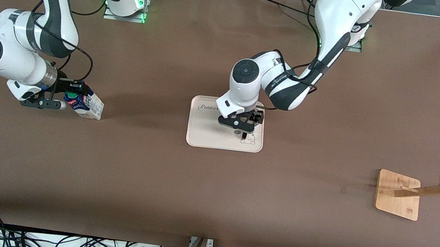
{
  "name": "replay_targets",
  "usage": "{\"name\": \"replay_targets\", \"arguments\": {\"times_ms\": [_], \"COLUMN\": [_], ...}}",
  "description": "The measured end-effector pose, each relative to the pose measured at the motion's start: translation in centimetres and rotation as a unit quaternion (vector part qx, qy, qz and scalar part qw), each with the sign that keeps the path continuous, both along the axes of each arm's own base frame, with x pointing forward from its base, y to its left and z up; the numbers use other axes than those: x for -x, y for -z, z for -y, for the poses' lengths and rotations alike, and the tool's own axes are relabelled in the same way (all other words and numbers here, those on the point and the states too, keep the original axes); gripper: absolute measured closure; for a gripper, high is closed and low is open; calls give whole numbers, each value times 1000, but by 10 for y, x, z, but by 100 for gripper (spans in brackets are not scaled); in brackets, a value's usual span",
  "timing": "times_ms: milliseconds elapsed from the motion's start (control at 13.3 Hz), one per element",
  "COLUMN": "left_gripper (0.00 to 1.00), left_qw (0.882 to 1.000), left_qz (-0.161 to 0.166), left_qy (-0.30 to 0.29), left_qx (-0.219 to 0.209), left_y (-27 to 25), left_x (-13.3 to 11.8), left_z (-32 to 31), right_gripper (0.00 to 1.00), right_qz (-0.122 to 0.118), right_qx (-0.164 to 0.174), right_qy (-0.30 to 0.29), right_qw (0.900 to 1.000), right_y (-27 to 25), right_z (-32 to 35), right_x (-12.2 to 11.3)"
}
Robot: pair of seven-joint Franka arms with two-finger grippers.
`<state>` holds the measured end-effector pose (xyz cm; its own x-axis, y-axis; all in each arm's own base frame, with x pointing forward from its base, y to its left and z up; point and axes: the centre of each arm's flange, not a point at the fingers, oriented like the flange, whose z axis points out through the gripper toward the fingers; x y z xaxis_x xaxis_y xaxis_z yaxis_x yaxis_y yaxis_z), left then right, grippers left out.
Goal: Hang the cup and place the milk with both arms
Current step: 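Set the carton down with the right gripper while the left grasps the mug, then lift the white mug with the left gripper toward the wooden stand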
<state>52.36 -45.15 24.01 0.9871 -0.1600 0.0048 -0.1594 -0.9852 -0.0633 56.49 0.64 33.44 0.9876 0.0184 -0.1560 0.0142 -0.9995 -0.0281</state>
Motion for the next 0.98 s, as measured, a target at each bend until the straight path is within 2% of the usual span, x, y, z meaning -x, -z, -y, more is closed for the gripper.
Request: {"name": "replay_targets", "arguments": {"times_ms": [75,151,226,452,603,678,753,979], "left_gripper": [7,19,32,65,88,94,94,94], "left_qw": [1000,1000,1000,1000,1000,1000,1000,999], "left_qz": [-1,-4,-6,-8,-7,-5,-2,26], "left_qy": [-10,-15,-17,-21,-23,-24,-26,-39], "left_qx": [0,-1,-1,-3,-1,0,2,17], "left_y": [3,6,9,13,11,9,6,-32], "left_x": [2,4,7,10,9,7,4,-19], "left_z": [2,4,5,8,9,9,9,1], "right_gripper": [17,4,0,0,0,0,0,0], "right_qz": [1,2,4,12,7,6,8,51], "right_qx": [0,0,-1,-10,-20,-25,-28,-3], "right_qy": [0,0,0,-7,-12,-15,-18,-26], "right_qw": [1000,1000,1000,1000,1000,1000,999,998], "right_y": [0,-2,-4,-29,-75,-109,-147,-234], "right_z": [0,0,0,0,0,0,0,7], "right_x": [0,-1,-1,-1,-5,-8,-11,-20]}}
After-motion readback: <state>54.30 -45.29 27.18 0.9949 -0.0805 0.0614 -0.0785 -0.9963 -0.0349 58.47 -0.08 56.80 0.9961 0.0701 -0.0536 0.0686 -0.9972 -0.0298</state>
